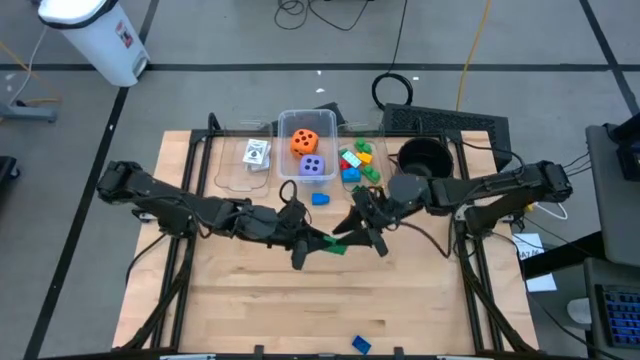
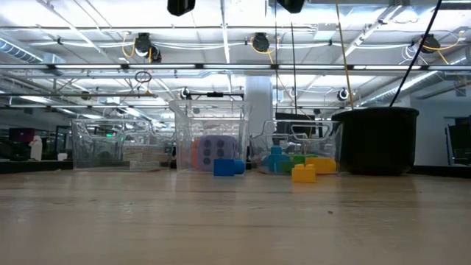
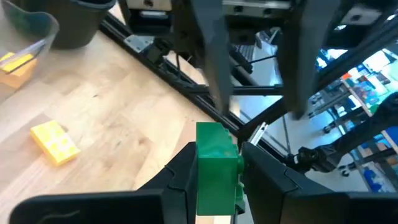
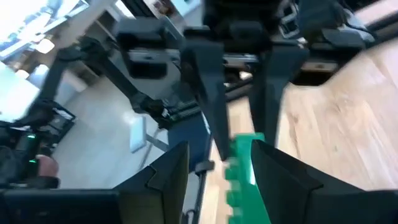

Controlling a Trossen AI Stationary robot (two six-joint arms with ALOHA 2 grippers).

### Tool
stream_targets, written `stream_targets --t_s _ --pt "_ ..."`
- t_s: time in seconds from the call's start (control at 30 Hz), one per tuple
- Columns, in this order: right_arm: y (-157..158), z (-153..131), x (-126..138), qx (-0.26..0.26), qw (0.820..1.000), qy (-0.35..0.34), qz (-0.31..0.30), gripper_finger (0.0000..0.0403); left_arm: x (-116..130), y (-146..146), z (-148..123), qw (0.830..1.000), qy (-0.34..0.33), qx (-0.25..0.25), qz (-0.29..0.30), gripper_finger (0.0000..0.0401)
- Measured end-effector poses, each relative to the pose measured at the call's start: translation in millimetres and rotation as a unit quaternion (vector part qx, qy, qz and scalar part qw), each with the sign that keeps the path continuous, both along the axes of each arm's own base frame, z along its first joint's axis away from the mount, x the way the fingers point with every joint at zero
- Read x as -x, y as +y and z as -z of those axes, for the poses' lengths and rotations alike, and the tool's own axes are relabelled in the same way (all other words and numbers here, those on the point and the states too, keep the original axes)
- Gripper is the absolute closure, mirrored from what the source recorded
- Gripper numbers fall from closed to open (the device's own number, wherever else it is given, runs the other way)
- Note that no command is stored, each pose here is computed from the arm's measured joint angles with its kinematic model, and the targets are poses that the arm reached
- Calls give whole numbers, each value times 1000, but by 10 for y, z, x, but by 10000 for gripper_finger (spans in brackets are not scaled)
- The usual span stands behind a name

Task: Pick & Place Toys
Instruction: Put the dark green game piece into the right transparent bin

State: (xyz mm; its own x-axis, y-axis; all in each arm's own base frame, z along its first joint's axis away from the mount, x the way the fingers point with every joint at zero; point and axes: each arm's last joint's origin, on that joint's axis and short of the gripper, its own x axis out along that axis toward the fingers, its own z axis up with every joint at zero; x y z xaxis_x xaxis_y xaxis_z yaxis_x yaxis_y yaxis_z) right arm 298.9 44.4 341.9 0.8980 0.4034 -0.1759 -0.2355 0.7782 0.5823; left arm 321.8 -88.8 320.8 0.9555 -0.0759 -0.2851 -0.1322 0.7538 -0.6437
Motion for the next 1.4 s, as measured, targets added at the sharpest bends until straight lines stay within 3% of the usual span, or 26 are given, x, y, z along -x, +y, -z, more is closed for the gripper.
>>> stream_targets --t_s 0.27,0.53,0.67,0.73,0.9,1.03,1.13,1.3,1.4 --pt "-253 -179 -44 -11 995 -95 23 205 15 284 36 997 46 39 -48 307" --pt "-447 -487 4 -4 964 -261 55 193 -26 732 77 995 71 48 -54 307" --pt "-499 -557 24 -8 949 -297 105 199 -39 1047 46 997 54 47 -39 307" --pt "-544 -553 24 31 942 -301 142 202 -31 1207 32 997 46 54 -39 307" --pt "-539 -573 53 222 920 -197 257 203 18 1526 20 996 37 70 -34 307" --pt "-352 -567 42 375 887 -82 257 204 60 1698 14 996 32 80 -36 307" --pt "-217 -535 28 404 879 -67 243 204 82 1786 9 995 28 80 -48 307" --pt "-222 -477 -8 402 865 -31 300 195 89 1862 -37 995 3 76 -57 307" --pt "-253 -434 -4 410 862 -9 298 177 84 1879 -68 994 -13 82 -65 307"
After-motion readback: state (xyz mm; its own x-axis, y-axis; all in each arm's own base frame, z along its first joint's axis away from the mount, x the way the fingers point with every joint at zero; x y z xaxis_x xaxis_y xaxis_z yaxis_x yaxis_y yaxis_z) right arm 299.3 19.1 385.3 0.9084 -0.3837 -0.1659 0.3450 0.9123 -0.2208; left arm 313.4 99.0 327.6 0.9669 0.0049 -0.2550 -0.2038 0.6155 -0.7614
